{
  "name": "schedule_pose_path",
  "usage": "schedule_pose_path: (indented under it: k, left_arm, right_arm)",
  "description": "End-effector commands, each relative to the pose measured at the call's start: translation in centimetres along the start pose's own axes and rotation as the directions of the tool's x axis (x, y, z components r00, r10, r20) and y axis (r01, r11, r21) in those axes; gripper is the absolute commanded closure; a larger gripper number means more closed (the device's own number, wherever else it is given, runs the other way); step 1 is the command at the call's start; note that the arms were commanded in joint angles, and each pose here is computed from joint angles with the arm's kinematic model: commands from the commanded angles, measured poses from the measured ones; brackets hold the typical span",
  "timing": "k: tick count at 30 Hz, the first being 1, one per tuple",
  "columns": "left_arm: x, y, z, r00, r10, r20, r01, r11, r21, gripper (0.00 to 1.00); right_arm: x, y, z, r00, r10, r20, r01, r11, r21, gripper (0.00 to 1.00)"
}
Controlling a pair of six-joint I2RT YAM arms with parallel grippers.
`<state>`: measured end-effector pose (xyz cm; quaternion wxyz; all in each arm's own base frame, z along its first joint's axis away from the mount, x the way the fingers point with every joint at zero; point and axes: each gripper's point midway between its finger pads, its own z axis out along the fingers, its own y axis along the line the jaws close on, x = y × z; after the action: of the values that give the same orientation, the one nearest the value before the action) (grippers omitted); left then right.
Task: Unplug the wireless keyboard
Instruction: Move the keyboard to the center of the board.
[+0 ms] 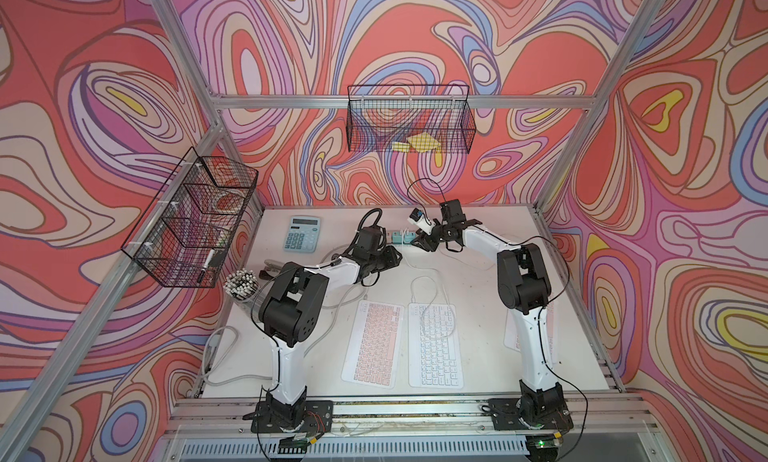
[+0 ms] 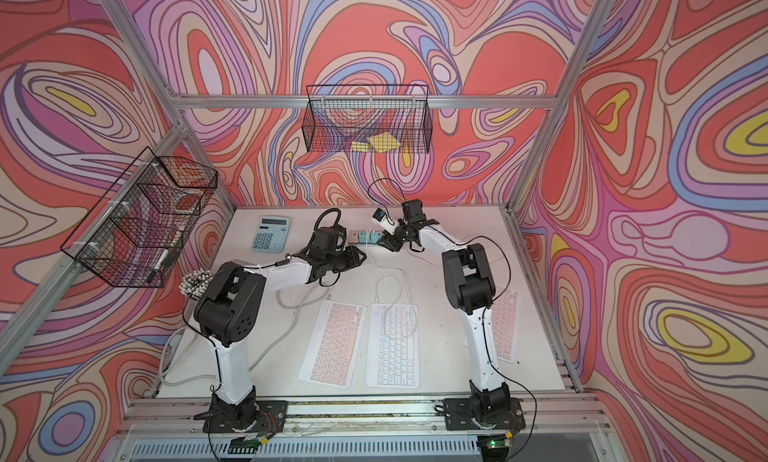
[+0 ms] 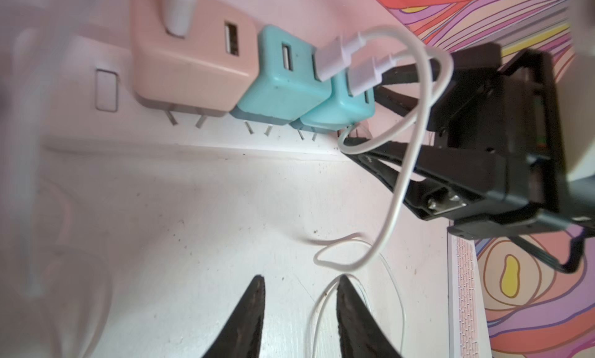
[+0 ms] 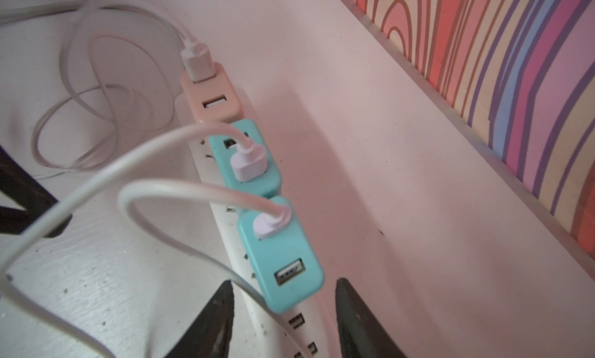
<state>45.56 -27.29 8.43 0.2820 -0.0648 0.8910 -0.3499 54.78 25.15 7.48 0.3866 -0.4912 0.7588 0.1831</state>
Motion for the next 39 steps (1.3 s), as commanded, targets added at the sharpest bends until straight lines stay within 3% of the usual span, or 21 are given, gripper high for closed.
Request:
schedule_pose_path:
  k: [1,8,15,26,34,39]
  left_arm:
    - [-0.8,-0.8,-1.5,0.999,-0.045,0.022,0.044,0.999,0.025,0.61]
    - [-1.0,0.5,-2.3,0.996,-0.086,0.032,0.087,0.996,-0.027,0.61]
    - [-1.5,0.8,-2.2,0.987,-0.153,0.039,0.153,0.988,-0.003,0.61]
    - [-1.3,1.5,-0.7,0.959,-0.28,0.037,0.279,0.96,0.037,0.62]
    - [-1.9,3.5,0.6,0.941,-0.324,0.098,0.33,0.942,-0.052,0.63]
    - [-1.6,3.9,2.7,0.918,-0.381,0.111,0.383,0.924,0.003,0.63]
  right_arm:
    - [-0.1,0.6,0.9,0.998,-0.063,0.029,0.065,0.996,-0.053,0.46]
    - [-0.1,0.8,2.1,0.995,-0.091,0.044,0.096,0.989,-0.115,0.51]
    - [-0.1,2.0,2.0,0.998,-0.057,0.038,0.063,0.978,-0.197,0.61]
    - [0.4,4.3,0.8,0.999,-0.021,-0.043,0.013,0.987,-0.163,0.7]
    - [0.5,5.5,-0.3,0.993,0.095,-0.071,-0.104,0.984,-0.144,0.69]
    - [0.1,6.0,-0.7,0.985,0.163,-0.066,-0.169,0.979,-0.112,0.7]
